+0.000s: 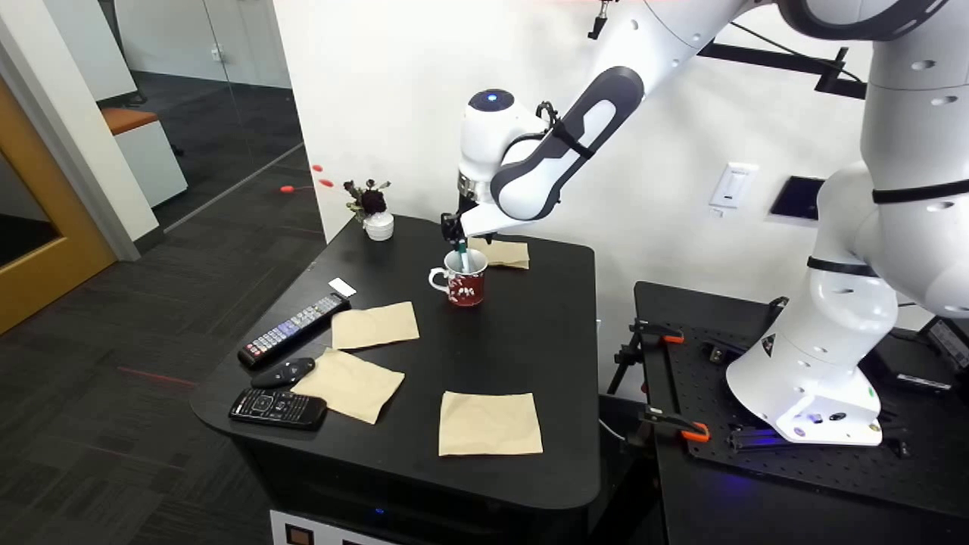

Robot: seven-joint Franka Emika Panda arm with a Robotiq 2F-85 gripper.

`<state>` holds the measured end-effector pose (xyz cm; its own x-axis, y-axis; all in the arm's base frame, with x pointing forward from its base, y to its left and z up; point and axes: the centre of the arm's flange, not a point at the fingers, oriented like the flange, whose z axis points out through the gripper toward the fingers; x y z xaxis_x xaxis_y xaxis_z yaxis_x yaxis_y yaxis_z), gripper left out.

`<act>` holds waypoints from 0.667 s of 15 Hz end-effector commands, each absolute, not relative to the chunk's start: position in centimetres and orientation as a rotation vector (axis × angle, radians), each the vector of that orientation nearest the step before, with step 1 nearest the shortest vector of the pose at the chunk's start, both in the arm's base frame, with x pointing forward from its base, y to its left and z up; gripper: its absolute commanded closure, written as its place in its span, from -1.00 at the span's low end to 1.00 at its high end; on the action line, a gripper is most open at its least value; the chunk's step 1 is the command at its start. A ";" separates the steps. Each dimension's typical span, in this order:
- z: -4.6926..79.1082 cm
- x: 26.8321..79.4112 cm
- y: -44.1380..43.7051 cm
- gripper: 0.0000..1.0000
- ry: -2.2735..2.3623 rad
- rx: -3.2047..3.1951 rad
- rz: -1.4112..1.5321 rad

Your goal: Take the marker out of the mug and put it on the table

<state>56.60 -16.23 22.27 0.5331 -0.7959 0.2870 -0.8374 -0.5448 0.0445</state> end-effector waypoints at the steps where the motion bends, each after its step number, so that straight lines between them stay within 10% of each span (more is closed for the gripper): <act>1: 22.5 57.3 -15.9 0.02 -1.422 2.559 0.386; 7: 22.4 57.6 -15.6 0.94 -1.430 2.552 0.392; 10: 23.0 57.2 -15.2 0.89 -1.428 2.543 0.409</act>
